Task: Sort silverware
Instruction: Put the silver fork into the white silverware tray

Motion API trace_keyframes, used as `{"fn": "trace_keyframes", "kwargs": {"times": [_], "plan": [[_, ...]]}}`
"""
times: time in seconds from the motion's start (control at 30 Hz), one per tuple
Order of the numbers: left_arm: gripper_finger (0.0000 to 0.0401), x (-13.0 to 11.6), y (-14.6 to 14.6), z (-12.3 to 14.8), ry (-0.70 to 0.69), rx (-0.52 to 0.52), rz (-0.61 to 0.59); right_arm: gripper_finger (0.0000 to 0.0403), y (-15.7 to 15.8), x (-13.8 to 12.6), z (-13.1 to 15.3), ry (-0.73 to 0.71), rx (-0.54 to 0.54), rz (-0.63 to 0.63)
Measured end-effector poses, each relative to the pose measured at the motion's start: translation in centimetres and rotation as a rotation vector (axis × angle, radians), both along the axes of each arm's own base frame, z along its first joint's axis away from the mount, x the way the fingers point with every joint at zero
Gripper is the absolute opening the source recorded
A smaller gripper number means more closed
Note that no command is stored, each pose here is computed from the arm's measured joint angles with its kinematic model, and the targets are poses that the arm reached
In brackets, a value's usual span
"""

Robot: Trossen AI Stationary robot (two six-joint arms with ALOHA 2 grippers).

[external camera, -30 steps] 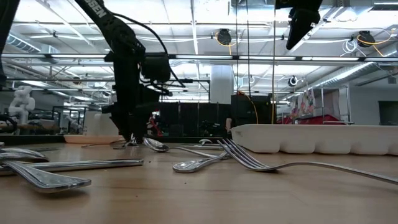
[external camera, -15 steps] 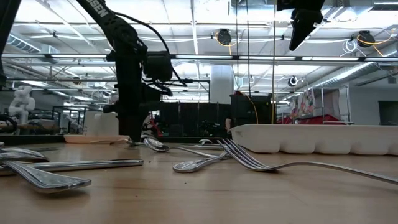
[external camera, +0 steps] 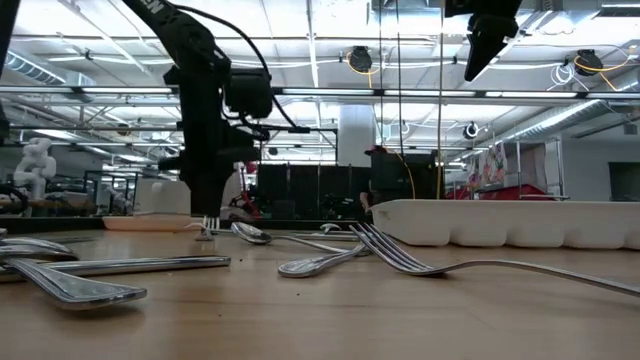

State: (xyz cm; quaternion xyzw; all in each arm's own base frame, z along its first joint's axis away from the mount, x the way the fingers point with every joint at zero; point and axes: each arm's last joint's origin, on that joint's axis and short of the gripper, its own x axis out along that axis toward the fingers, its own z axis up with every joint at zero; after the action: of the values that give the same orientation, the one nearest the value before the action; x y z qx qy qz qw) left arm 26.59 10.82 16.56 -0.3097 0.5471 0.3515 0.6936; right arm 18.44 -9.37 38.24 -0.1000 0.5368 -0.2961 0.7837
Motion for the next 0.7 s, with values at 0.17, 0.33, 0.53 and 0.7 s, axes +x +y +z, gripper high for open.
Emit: {"fn": "trace_keyframes", "kwargs": {"times": [0.17,0.33,0.53,0.7], "plan": [[0.0013,-0.4,-0.1,2.1,-0.096,0.020,0.059,0.0146,0.0,0.0,0.0,-0.011,0.002,-0.011],[0.0013,0.5,0.0,5.4,-0.413,0.028,0.102,0.0146,0.0,0.0,0.0,-0.031,0.017,-0.028],[0.0013,3.0,0.6,11.1,-1.038,0.081,-0.027,0.0146,0.2,0.2,-0.1,-0.091,0.117,-0.010],[0.0013,4.3,1.6,12.6,-1.339,0.019,-0.109,0.0146,0.3,0.3,-0.1,-0.121,0.159,-0.020]]}}
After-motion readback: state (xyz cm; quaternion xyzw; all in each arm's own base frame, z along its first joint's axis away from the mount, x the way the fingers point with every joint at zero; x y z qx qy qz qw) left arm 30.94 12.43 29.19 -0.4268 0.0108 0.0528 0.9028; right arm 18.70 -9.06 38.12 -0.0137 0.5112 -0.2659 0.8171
